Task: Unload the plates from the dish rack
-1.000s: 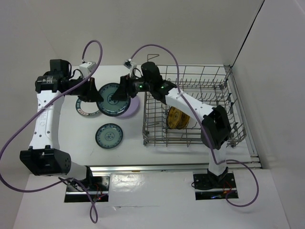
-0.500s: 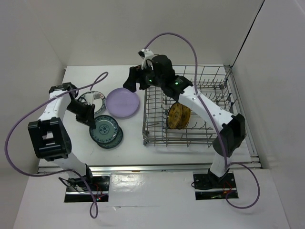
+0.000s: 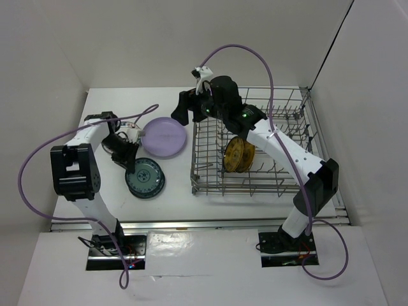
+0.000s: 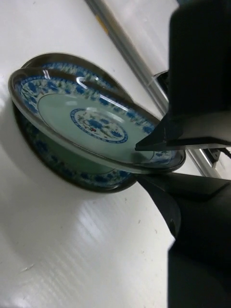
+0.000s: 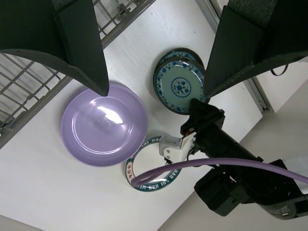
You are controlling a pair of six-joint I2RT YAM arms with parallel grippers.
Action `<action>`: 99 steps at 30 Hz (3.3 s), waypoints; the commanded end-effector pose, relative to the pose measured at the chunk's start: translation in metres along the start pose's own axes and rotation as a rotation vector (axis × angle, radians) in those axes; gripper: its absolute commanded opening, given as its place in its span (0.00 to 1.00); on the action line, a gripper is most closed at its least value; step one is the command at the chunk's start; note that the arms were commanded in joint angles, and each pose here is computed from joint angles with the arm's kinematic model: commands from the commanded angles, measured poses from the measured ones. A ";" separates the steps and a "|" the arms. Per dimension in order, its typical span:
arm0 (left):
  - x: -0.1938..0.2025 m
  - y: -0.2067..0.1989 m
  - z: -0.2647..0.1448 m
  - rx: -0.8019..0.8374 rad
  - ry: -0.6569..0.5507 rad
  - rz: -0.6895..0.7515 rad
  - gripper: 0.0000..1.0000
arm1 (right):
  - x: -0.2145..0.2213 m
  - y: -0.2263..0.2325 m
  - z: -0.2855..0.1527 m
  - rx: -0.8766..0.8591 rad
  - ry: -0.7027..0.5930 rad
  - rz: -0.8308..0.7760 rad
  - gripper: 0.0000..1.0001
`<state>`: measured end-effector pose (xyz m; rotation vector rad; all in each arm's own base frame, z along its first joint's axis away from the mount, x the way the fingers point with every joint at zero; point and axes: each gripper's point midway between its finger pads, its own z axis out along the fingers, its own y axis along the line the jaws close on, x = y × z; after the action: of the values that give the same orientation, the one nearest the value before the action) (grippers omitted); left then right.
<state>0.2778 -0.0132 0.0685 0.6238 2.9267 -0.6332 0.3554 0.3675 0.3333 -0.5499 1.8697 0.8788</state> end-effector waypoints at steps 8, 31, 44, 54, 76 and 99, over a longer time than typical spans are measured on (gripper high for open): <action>0.012 0.015 0.019 -0.142 0.093 0.039 0.53 | -0.024 -0.004 -0.011 0.041 -0.061 -0.050 0.86; -0.041 -0.012 -0.054 -0.339 -0.222 -0.036 0.53 | 0.093 -0.241 -0.197 0.953 0.251 0.358 0.70; -0.052 -0.021 -0.090 -0.405 -0.358 -0.071 0.53 | 0.159 -0.213 -0.168 0.711 0.338 0.488 0.55; -0.046 -0.022 -0.089 -0.414 -0.355 -0.073 0.53 | 0.097 -0.217 -0.213 0.941 0.165 0.386 0.52; -0.049 -0.027 -0.115 -0.463 -0.421 -0.067 0.53 | 0.144 -0.207 -0.169 0.869 0.320 0.409 0.00; -0.088 -0.146 -0.180 0.002 -0.720 0.164 0.79 | -0.024 0.010 -0.029 -0.092 -0.100 0.056 0.00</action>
<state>0.3081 -0.0775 0.2681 0.4455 2.3097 -0.5528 0.3528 0.2779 0.3491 -0.2763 1.9429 0.6847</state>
